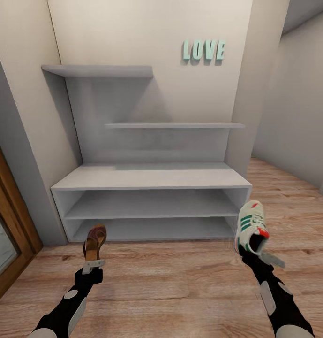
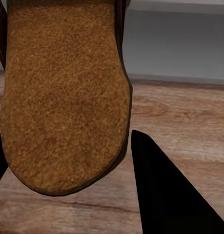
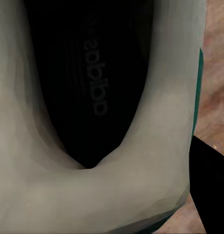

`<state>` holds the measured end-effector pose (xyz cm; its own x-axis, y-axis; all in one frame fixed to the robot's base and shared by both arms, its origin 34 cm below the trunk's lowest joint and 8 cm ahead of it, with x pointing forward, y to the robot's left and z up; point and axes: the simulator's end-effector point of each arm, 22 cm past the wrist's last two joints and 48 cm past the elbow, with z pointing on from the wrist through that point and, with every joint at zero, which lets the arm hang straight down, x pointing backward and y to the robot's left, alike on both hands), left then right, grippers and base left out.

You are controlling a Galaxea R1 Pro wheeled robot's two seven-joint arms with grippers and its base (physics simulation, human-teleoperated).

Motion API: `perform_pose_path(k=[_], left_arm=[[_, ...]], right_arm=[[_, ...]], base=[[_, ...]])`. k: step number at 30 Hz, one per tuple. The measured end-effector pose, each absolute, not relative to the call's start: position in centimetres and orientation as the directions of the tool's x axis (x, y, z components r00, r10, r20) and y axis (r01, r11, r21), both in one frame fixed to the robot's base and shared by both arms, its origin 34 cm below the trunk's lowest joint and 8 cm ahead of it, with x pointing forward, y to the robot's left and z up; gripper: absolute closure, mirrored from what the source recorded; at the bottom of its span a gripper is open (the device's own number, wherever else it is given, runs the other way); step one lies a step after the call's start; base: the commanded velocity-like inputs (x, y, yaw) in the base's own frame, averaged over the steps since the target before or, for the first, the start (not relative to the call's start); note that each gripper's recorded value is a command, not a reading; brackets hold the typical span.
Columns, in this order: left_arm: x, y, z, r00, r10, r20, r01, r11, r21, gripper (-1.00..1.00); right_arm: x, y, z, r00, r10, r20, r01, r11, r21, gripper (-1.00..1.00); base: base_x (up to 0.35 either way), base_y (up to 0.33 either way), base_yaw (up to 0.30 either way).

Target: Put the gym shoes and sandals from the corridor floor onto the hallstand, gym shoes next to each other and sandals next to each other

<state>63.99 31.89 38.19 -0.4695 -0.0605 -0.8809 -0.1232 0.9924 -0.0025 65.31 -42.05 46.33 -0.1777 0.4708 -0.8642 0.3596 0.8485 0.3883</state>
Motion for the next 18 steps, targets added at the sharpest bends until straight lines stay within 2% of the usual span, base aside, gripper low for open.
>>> perform_pose_path(k=[3,5,7,14,16,18], left_arm=[[64.0,31.9,38.2,-0.47,-0.061,-0.88,-0.123,0.992,-0.002,1.0],[64.0,31.9,38.1,-0.471,-0.06,-0.88,-0.123,0.992,-0.002,1.0],[64.0,31.9,38.1,-0.472,-0.06,-0.88,-0.123,0.992,-0.002,1.0],[63.7,31.6,37.6,-0.493,-0.06,-0.868,-0.118,0.993,-0.001,1.0],[63.2,31.4,36.8,-0.533,-0.065,-0.843,-0.118,0.993,-0.002,1.0],[63.0,31.3,36.3,-0.559,-0.067,-0.826,-0.117,0.993,-0.001,1.0]], right_arm=[[59.3,-58.9,48.1,-0.078,0.482,-0.873,0.572,0.739,0.357,1.0],[57.0,-63.3,48.3,-0.081,0.507,-0.858,0.624,0.697,0.353,1.0],[52.9,-71.7,52.2,-0.051,0.486,-0.873,0.694,0.645,0.319,1.0],[45.4,-83.1,60.3,0.041,0.428,-0.903,0.785,0.545,0.294,1.0],[42.2,-87.2,65.0,0.079,0.366,-0.927,0.815,0.512,0.272,1.0],[41.1,-88.4,66.6,0.092,0.345,-0.934,0.822,0.503,0.266,1.0]], base=[[0.0,0.0,0.0],[0.0,0.0,0.0],[0.0,0.0,0.0],[0.0,0.0,0.0],[0.0,0.0,0.0],[0.0,0.0,0.0]])
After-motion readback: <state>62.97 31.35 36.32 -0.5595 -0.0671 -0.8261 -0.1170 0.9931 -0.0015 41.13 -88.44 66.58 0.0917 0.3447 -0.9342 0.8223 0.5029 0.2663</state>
